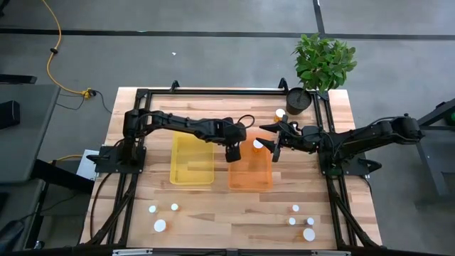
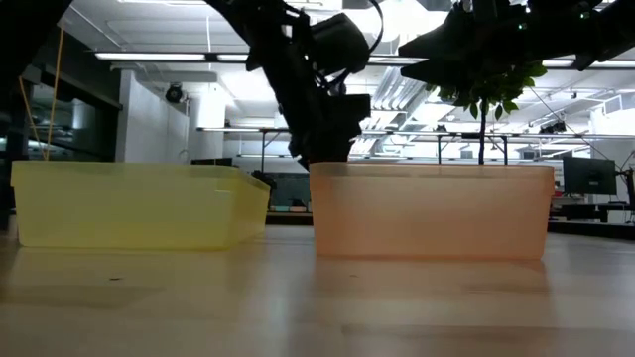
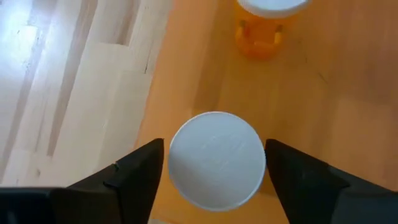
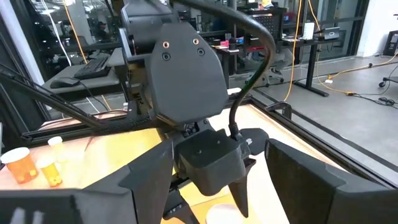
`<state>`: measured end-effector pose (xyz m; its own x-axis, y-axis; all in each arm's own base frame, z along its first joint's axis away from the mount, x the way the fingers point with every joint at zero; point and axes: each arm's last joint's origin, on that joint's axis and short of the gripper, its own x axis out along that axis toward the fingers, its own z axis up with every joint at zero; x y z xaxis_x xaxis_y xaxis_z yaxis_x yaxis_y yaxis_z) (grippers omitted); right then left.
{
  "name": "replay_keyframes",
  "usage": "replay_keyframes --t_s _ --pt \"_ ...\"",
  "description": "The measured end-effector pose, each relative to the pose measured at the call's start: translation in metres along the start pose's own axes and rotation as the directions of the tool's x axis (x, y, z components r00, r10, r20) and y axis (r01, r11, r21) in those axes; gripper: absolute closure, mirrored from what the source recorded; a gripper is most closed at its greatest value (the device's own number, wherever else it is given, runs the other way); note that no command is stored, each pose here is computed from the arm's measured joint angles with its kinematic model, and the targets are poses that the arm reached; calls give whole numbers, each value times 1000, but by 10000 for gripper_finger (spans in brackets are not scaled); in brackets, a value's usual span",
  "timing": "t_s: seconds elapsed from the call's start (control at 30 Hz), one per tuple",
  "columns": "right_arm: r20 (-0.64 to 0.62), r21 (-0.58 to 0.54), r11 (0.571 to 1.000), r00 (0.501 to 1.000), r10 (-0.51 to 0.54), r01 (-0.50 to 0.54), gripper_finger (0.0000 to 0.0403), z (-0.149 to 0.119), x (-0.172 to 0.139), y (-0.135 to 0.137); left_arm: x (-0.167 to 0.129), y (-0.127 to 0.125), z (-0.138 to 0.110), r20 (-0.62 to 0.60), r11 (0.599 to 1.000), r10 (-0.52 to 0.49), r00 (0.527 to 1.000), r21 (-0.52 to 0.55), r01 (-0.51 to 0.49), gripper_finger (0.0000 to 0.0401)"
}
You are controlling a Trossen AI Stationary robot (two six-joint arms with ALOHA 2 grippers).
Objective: Pick and place medicine bottles into bin by pill shape (circle, oval)
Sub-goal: Put the orange capsule bottle into the orange bin
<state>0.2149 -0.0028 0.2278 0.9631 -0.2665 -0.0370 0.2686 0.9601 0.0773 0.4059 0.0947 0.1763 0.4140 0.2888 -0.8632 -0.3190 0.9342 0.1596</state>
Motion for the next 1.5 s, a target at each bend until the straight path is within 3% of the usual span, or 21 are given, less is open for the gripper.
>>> replay_keyframes --t_s 0.2,0.4,0.63,0.77,0.87,1.03,1.2,1.33,1.5 --pt "0 0 1000 1000 0 0 157 0 0 0 -18 4 15 -30 1000 16 999 3 -16 104" --pt "-1 -1 1000 1000 0 0 157 0 0 0 -61 12 15 -38 997 61 997 -48 -63 109" --pt "-1 -3 1000 1000 0 0 157 0 0 0 -135 5 -13 249 995 45 968 -93 -23 121" --pt "-1 -3 1000 1000 0 0 157 0 0 0 -168 -2 -50 468 994 3 883 -100 50 125" --pt "-1 -2 1000 1000 0 0 157 0 0 0 -181 -6 -86 618 990 -33 786 -90 113 127" --pt "-1 6 1000 1000 0 0 157 0 0 0 -183 -6 -144 802 978 -57 595 -76 196 128" --pt "-1 7 1000 1000 0 0 157 0 0 0 -175 -2 -186 902 966 -44 431 -71 248 128" --pt "-1 7 1000 1000 0 0 157 0 0 0 -172 3 -202 927 970 9 376 -98 220 128" --pt "-1 7 1000 1000 0 0 157 0 0 0 -173 6 -206 925 972 64 375 -142 185 128"
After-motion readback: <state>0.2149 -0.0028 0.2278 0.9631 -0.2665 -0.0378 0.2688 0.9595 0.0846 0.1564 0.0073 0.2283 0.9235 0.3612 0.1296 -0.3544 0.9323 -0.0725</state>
